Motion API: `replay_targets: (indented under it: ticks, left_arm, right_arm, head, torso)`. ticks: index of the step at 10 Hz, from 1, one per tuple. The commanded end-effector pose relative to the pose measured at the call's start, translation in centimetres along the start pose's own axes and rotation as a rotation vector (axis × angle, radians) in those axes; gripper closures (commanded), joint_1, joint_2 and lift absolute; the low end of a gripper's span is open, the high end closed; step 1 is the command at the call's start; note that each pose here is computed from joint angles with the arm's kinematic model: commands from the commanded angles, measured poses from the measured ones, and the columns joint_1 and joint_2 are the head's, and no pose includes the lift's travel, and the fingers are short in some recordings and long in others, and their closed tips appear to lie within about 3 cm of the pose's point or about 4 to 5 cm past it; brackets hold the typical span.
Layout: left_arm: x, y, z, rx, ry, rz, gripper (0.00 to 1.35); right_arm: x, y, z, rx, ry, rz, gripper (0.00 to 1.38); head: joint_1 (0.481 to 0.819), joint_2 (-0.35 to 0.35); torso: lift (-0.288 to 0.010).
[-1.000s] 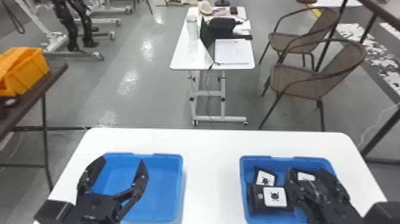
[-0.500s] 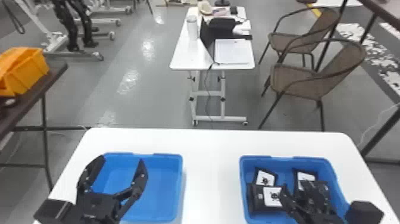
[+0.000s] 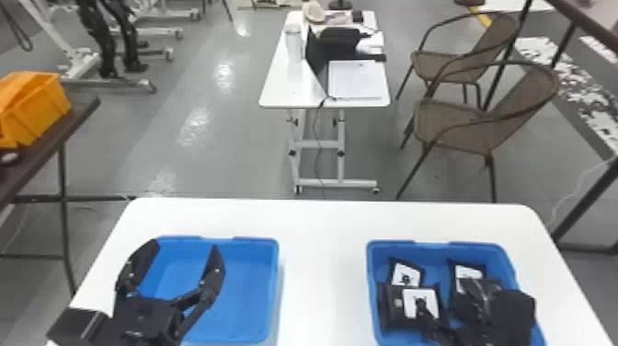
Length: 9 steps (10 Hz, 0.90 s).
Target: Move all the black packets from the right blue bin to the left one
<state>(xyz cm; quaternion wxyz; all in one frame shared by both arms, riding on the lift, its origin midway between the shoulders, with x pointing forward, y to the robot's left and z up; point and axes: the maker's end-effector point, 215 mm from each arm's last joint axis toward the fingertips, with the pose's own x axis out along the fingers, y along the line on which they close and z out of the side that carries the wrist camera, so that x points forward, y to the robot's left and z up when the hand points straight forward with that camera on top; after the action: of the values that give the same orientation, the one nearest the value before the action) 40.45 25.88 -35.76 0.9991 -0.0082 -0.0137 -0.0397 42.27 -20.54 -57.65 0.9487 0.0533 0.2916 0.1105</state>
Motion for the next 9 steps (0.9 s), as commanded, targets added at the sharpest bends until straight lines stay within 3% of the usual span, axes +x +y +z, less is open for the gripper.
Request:
replay_targets:
  ticks: [1, 5, 6, 7, 8, 9]
  left_arm:
    - [0.0, 0.1, 0.0, -0.001, -0.002, 0.001, 0.11]
    - [0.1, 0.2, -0.3, -0.008, 0.000, -0.002, 0.11]
    - [0.1, 0.2, -0.4, -0.008, 0.001, -0.002, 0.11]
    - [-0.1, 0.3, -0.4, -0.006, 0.001, -0.001, 0.11]
    - [-0.3, 0.5, -0.5, 0.000, 0.004, -0.001, 0.11]
    - [-0.3, 0.5, -0.5, 0.007, 0.003, -0.009, 0.11]
  right_arm:
    - [1.6, 0.7, -1.2, 0.008, 0.054, 0.036, 0.33]
    - [4.9, 1.8, -4.0, -0.002, 0.174, 0.133, 0.37]
    - [5.0, 2.7, -3.8, 0.016, 0.179, 0.176, 0.69]
    - [4.5, 3.2, -3.6, 0.081, 0.155, 0.208, 0.93]
    - [3.5, 3.3, -3.5, 0.163, 0.118, 0.211, 1.06]
    - [2.6, 3.3, -2.3, 0.180, 0.080, 0.201, 1.06]
  head:
    - [0.695, 0.067]
    - [0.695, 0.103]
    - [0.695, 0.115]
    - [0.695, 0.121]
    - [0.695, 0.129]
    - [0.695, 0.134]
  torso:
    - [0.000]
    - [0.000]
    - [0.000]
    - [0.000]
    - [0.000]
    - [0.000]
